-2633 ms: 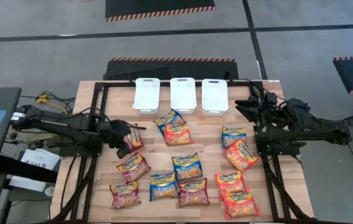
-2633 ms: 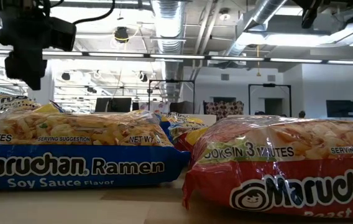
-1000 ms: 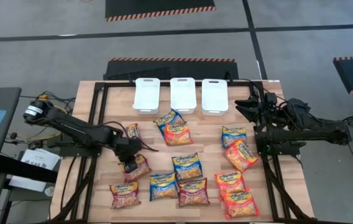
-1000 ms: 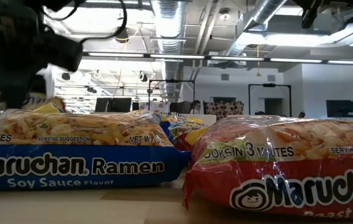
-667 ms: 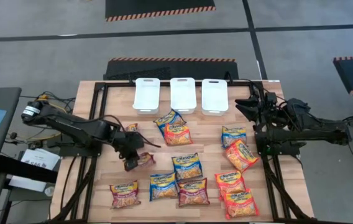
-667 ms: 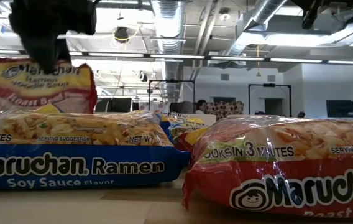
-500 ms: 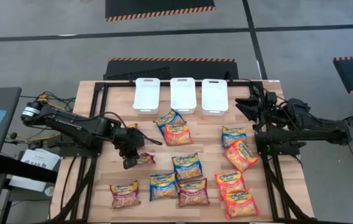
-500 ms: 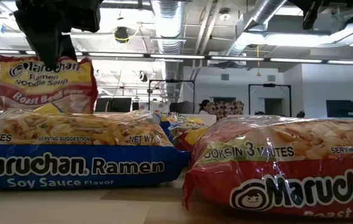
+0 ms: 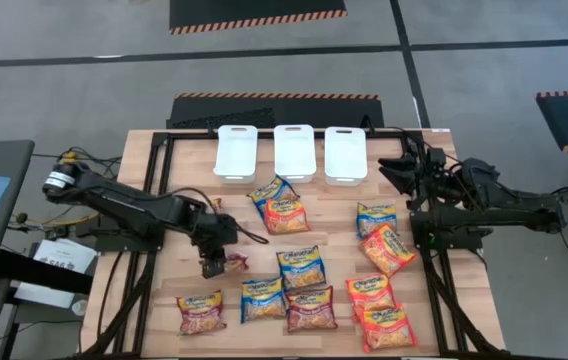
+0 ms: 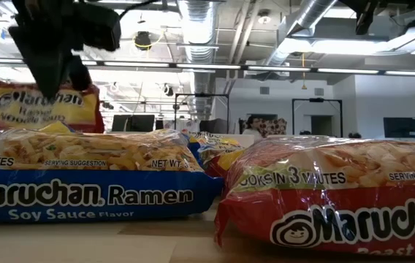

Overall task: Sort Maruchan noodles
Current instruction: Put the red noodle pack into the left white bin

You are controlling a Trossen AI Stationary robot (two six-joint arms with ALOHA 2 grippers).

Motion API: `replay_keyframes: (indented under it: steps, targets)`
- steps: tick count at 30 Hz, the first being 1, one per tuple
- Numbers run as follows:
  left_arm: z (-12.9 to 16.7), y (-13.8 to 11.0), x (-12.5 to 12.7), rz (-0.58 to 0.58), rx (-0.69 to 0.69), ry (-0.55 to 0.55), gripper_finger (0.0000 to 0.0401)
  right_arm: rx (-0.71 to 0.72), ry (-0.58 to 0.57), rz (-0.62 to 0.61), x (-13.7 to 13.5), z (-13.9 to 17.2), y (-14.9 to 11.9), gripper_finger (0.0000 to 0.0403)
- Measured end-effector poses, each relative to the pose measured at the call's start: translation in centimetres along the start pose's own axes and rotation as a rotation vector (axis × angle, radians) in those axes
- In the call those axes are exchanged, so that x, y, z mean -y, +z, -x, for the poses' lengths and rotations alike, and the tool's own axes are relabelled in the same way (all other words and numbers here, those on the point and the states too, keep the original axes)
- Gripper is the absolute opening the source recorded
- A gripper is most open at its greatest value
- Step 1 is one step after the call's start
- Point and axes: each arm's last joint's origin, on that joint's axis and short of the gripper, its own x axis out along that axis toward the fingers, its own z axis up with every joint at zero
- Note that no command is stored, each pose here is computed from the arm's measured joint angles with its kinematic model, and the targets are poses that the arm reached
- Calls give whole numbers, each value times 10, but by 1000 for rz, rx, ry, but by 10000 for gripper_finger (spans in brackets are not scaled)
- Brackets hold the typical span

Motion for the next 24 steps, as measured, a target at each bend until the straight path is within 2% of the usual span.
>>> replay_keyframes:
  steps: [3, 7, 13, 24]
  targets:
    - [-12, 0, -2, -10, -57, 4, 0, -2, -1, 0, 0, 0, 0, 162]
    - [-20, 3, -4, -11, -111, -62, 0, -3, -1, 0, 0, 0, 0, 162]
    - [-19, 3, -5, 2, -134, -99, 10, -6, -2, 1, 0, 0, -1, 162]
    - [-19, 2, -3, 39, -165, -153, 104, -61, -23, 11, 2, 0, -6, 162]
